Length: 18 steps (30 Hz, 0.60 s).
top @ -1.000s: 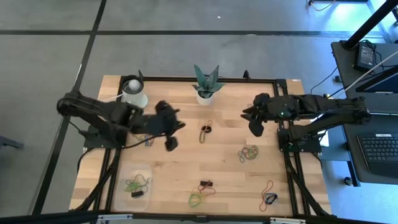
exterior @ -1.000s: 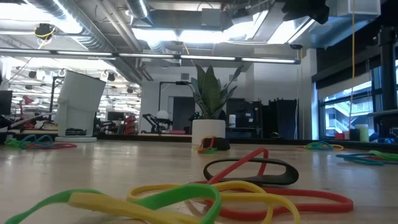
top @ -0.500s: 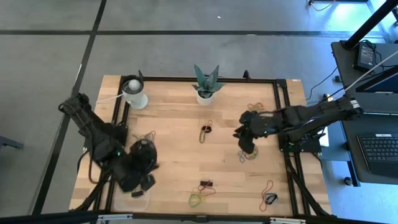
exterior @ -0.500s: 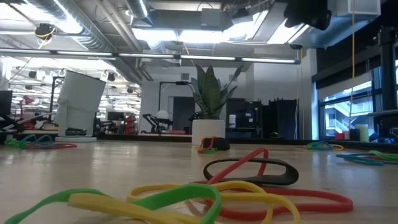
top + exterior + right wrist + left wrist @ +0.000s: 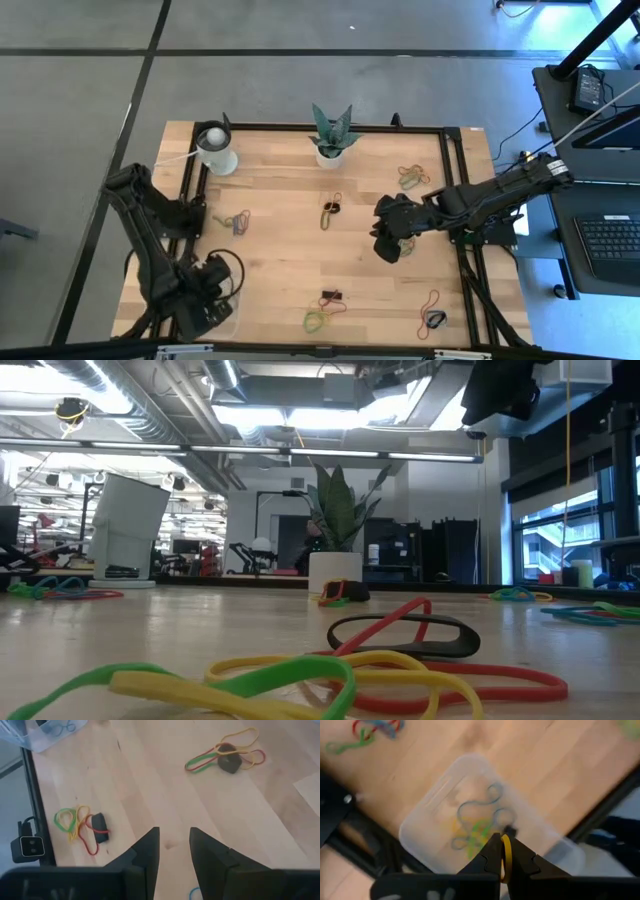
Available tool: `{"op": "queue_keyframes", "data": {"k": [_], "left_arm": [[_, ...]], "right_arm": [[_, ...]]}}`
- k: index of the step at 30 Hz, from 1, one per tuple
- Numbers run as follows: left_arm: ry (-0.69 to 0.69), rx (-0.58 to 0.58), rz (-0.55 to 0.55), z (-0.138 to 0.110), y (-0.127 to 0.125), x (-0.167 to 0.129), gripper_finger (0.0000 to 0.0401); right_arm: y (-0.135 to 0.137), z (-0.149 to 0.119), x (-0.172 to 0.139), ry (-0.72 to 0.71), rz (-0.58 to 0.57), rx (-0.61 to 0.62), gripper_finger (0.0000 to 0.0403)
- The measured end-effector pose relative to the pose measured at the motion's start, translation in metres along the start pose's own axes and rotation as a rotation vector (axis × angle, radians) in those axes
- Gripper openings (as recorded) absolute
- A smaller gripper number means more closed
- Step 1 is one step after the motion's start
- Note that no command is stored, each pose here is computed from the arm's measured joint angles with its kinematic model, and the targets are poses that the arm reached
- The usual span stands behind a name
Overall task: Pick and place rubber bands into bin
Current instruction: Put the yellow rubber band into the transparent bin
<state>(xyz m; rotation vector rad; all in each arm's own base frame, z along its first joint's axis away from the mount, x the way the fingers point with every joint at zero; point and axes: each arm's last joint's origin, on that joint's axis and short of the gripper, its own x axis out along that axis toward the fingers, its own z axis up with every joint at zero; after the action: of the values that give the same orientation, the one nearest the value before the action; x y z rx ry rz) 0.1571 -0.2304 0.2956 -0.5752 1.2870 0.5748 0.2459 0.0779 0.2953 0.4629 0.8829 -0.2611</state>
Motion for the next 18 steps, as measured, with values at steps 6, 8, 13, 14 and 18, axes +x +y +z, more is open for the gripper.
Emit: {"op": "queue_keyframes", "data": {"k": [6, 8, 13, 14, 18], "left_arm": [[0.131, 0.015, 0.144, -0.016, -0.004, 0.032, 0.0003], [0.148, 0.021, 0.155, -0.022, -0.006, 0.042, 0.0003], [0.160, 0.017, 0.106, -0.028, -0.012, 0.054, 0.0016], [0.161, 0.016, 0.099, -0.028, -0.012, 0.054, 0.0024], [0.157, 0.015, 0.094, -0.028, -0.013, 0.055, 0.0069]], "right_arm": [[0.000, 0.000, -0.001, -0.003, 0.001, 0.024, 0.0110], [0.000, 0.000, -0.001, -0.003, 0.002, 0.028, 0.0110], [0.000, 0.000, -0.001, -0.003, 0.001, 0.040, 0.0110], [0.000, 0.000, -0.001, -0.003, 0.001, 0.048, 0.0110], [0.000, 0.001, -0.001, -0.005, 0.004, 0.052, 0.0110]]}}
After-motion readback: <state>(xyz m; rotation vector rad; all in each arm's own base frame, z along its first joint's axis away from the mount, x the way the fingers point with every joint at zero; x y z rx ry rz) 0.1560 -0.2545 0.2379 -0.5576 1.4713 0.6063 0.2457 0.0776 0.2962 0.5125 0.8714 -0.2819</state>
